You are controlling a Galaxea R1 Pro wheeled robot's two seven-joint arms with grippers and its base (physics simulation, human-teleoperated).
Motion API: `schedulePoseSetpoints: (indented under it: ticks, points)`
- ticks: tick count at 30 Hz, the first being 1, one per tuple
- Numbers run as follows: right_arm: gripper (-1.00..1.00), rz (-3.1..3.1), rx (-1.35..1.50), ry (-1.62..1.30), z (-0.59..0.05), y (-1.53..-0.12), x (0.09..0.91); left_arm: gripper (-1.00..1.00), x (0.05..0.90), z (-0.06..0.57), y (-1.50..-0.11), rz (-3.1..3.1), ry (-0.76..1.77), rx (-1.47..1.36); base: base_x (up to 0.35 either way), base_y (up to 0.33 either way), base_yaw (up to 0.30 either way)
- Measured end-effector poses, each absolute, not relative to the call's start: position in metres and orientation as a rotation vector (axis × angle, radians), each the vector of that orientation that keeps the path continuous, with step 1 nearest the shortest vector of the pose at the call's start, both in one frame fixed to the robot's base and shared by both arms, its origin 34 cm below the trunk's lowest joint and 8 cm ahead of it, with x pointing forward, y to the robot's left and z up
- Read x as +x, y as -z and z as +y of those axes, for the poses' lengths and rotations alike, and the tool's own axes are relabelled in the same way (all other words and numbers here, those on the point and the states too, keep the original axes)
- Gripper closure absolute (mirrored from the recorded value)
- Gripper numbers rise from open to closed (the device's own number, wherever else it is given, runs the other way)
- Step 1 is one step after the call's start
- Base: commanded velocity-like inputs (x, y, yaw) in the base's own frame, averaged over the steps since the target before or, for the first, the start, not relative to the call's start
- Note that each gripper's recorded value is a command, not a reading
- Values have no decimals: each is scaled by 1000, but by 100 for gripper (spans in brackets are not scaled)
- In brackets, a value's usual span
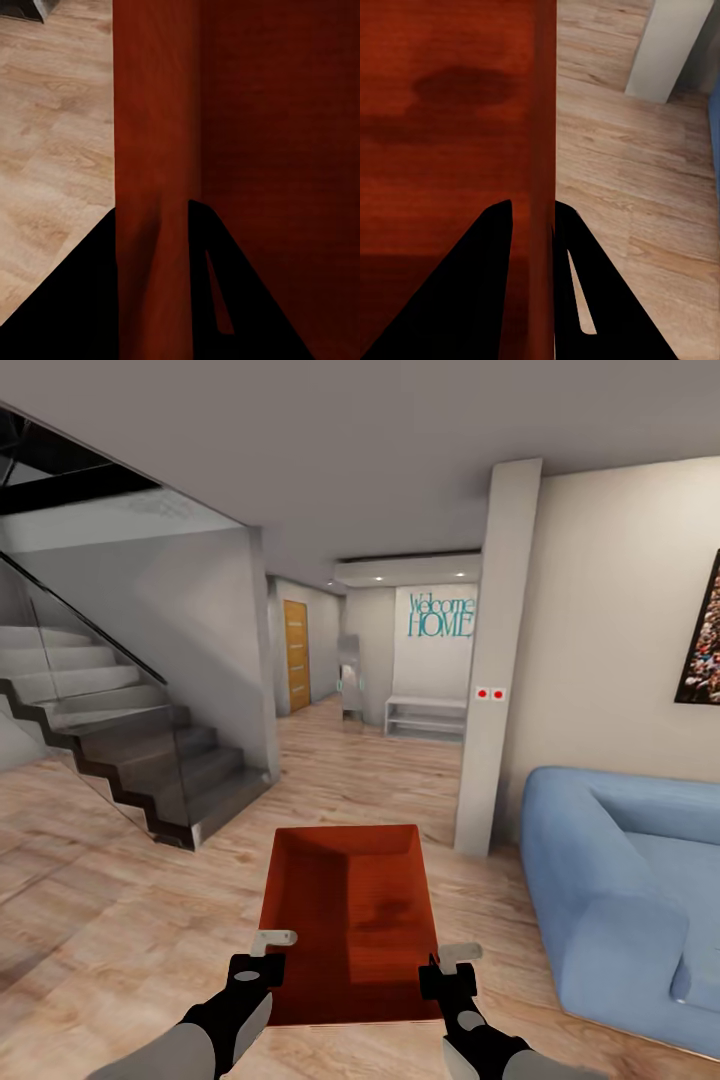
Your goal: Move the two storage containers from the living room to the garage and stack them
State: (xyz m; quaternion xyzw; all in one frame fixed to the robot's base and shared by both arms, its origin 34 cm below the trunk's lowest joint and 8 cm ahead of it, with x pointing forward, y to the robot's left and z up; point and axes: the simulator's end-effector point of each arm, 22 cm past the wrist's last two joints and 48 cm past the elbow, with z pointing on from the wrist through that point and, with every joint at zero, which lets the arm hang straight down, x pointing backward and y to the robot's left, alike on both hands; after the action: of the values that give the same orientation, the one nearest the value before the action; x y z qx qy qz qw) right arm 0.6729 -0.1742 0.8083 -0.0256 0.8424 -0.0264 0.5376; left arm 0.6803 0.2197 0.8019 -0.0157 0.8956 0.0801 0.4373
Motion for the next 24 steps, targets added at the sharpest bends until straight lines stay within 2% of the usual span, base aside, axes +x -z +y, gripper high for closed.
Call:
schedulePoseSetpoints:
  ticks: [24]
  points:
    - [100,2004,-62,66,-174,-809,673,100,680,220,-802,2227,-199,-39,321,0,0]
